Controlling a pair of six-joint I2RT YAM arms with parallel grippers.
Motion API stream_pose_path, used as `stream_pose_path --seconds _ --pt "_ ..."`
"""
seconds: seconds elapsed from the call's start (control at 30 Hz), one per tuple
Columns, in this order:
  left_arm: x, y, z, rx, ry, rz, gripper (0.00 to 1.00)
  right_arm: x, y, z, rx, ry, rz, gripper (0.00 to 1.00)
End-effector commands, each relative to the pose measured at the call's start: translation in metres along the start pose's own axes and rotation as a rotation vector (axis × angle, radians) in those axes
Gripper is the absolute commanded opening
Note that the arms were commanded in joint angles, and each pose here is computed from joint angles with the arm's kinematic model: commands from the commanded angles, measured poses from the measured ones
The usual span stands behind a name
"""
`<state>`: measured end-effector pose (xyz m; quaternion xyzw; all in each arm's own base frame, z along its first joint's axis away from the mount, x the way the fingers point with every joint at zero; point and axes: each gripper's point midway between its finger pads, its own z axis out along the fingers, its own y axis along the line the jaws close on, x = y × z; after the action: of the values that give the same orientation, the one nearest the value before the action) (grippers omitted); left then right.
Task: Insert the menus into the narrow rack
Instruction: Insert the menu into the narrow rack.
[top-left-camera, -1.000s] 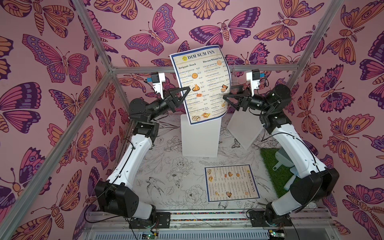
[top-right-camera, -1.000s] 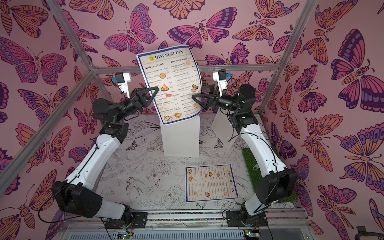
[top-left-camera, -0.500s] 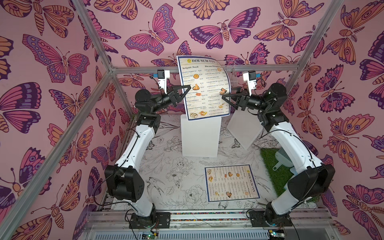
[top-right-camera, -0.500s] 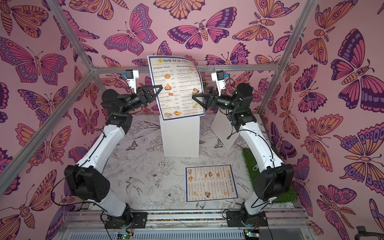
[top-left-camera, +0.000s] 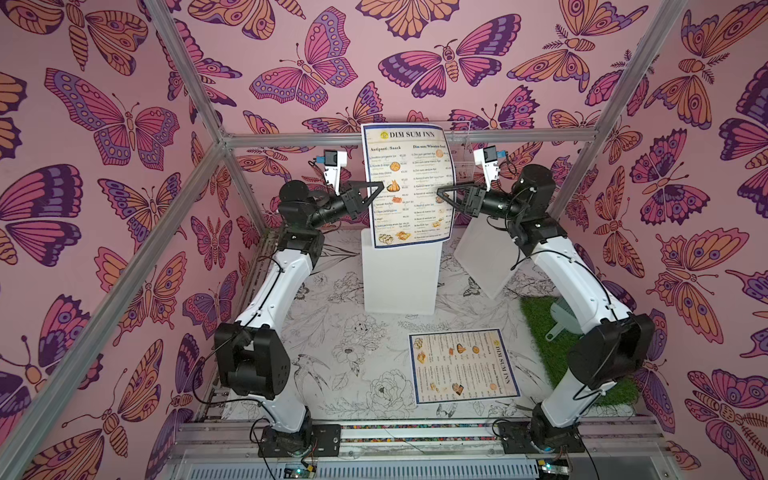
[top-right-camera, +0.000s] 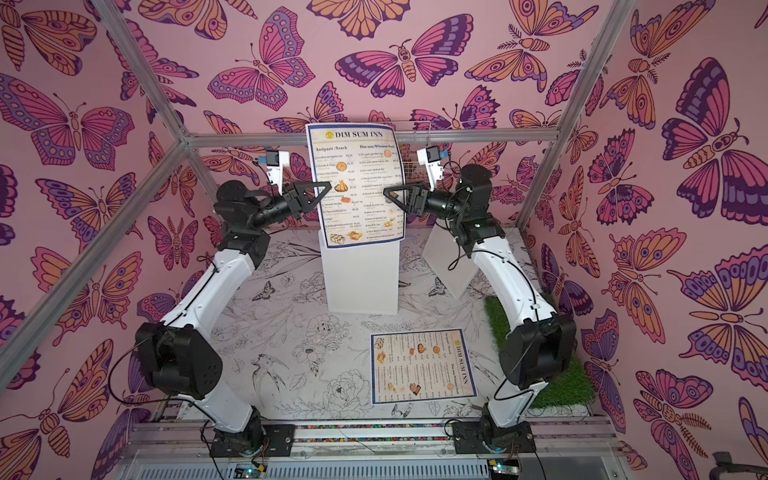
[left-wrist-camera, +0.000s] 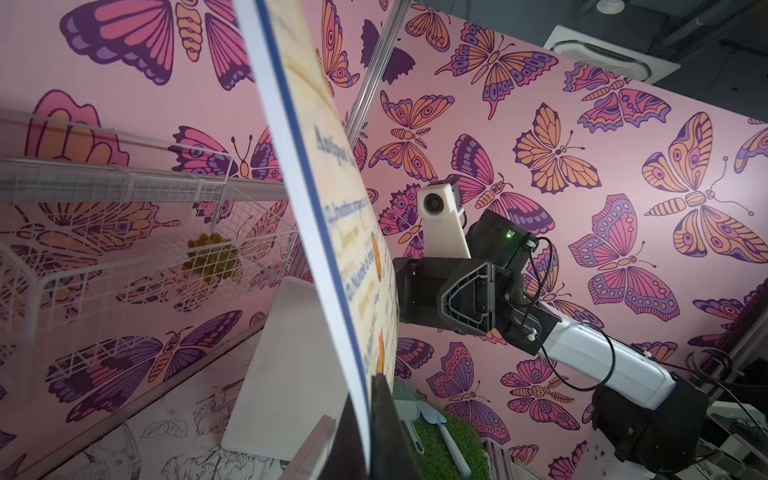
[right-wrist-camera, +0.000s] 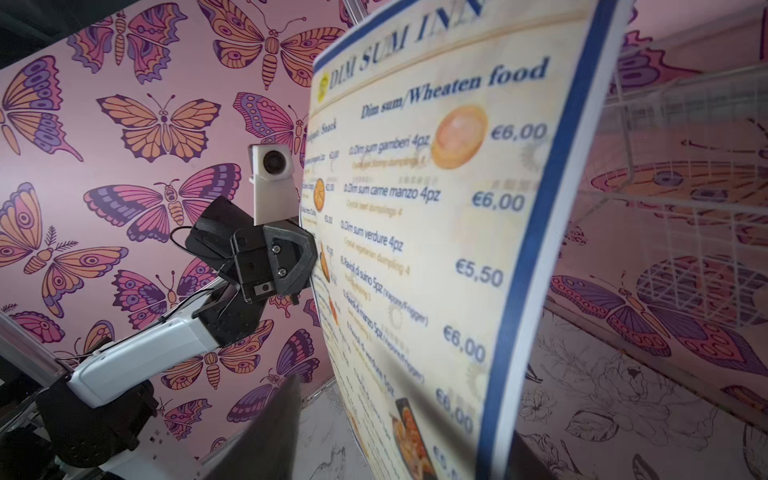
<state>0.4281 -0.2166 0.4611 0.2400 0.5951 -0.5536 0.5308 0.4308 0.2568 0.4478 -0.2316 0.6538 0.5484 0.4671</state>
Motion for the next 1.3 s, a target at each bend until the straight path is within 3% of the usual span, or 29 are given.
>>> stream_pose_path --seconds 0.0,0.23,0.63,1.03,1.27 --pt "0.026 0.026 -0.003 -0.032 0.038 -0.043 0.01 0.009 -0.017 0.001 0.034 0.009 0.057 0.6" --pt "0.047 0.065 -0.007 -0.074 0.063 -0.111 0.01 0.019 -0.046 0.013 0.046 0.028 0.099 0.62" --pt "0.057 0.108 -0.014 -0.191 0.087 -0.186 0.01 0.031 -0.082 0.027 0.084 0.052 0.163 0.64" --pt "0.056 0.109 -0.016 -0.228 0.121 -0.174 0.01 0.021 -0.086 0.036 0.05 0.016 0.199 0.57" --pt "0.047 0.096 -0.017 -0.214 0.115 -0.135 0.01 0.011 -0.066 0.034 0.025 0.001 0.173 0.5"
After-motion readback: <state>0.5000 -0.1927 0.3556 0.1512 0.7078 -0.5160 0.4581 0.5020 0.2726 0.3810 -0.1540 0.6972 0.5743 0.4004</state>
